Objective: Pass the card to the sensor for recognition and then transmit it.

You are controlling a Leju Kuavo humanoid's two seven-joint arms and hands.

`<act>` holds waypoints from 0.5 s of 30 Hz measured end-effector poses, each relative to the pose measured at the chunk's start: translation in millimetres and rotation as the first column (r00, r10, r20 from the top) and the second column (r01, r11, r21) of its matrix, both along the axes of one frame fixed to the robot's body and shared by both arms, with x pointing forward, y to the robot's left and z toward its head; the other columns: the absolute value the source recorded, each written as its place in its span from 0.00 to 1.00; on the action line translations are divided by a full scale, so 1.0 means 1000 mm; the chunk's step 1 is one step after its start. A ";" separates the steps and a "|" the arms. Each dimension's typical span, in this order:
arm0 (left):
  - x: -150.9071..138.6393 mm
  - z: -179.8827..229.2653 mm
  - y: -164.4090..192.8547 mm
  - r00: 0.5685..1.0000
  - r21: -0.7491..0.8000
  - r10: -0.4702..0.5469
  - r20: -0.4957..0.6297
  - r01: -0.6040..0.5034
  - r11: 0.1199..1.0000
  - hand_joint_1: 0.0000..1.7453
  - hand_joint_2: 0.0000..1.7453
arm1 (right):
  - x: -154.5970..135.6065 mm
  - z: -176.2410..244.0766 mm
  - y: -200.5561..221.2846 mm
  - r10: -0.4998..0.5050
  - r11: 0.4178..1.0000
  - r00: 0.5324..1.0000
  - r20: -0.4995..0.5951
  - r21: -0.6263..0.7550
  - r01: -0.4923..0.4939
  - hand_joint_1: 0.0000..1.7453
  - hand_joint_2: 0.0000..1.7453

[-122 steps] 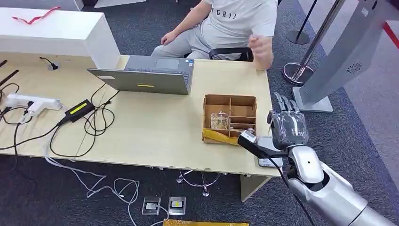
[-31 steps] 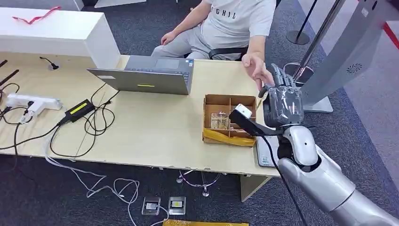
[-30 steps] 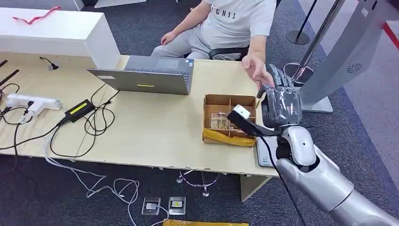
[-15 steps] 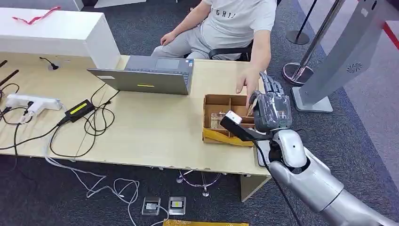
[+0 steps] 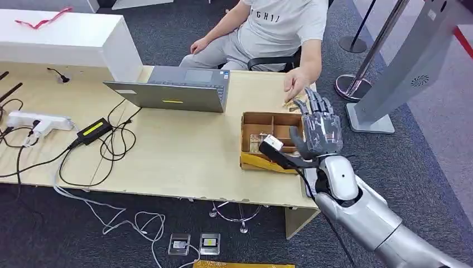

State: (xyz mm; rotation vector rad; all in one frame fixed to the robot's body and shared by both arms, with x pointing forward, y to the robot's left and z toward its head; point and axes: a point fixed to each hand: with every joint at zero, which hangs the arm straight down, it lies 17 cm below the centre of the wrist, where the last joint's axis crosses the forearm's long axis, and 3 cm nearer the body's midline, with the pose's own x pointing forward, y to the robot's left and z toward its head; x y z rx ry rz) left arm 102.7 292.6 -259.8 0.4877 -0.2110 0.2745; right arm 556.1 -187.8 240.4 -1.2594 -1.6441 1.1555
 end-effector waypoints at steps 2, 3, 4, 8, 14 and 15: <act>-0.004 -0.001 -0.002 1.000 -0.011 0.007 -0.022 -0.007 1.000 0.00 0.00 | -0.001 -0.011 -0.004 -0.013 1.000 0.999 -0.036 0.004 0.013 0.00 1.00; -0.006 -0.002 -0.004 0.999 -0.017 0.009 -0.035 -0.009 1.000 0.00 0.00 | -0.003 -0.017 -0.007 -0.020 1.000 0.998 -0.053 0.007 0.021 0.00 1.00; -0.008 -0.002 -0.004 0.999 -0.021 0.011 -0.043 -0.011 1.000 0.00 0.00 | -0.004 -0.021 -0.009 -0.027 1.000 0.997 -0.067 0.012 0.027 0.00 1.00; -0.011 -0.003 -0.006 0.998 -0.030 0.010 -0.055 -0.012 0.999 0.00 0.00 | -0.012 -0.030 -0.019 -0.036 0.999 0.994 -0.107 0.032 0.040 0.00 1.00; -0.011 -0.004 -0.007 0.998 -0.032 0.012 -0.055 -0.014 0.999 0.00 0.00 | -0.017 -0.029 -0.028 -0.045 0.998 0.991 -0.122 0.039 0.050 0.00 1.00; -0.011 -0.003 -0.006 0.998 -0.032 0.013 -0.054 -0.015 0.999 0.00 0.00 | -0.018 -0.031 -0.031 -0.053 0.997 0.990 -0.133 0.043 0.059 0.00 1.00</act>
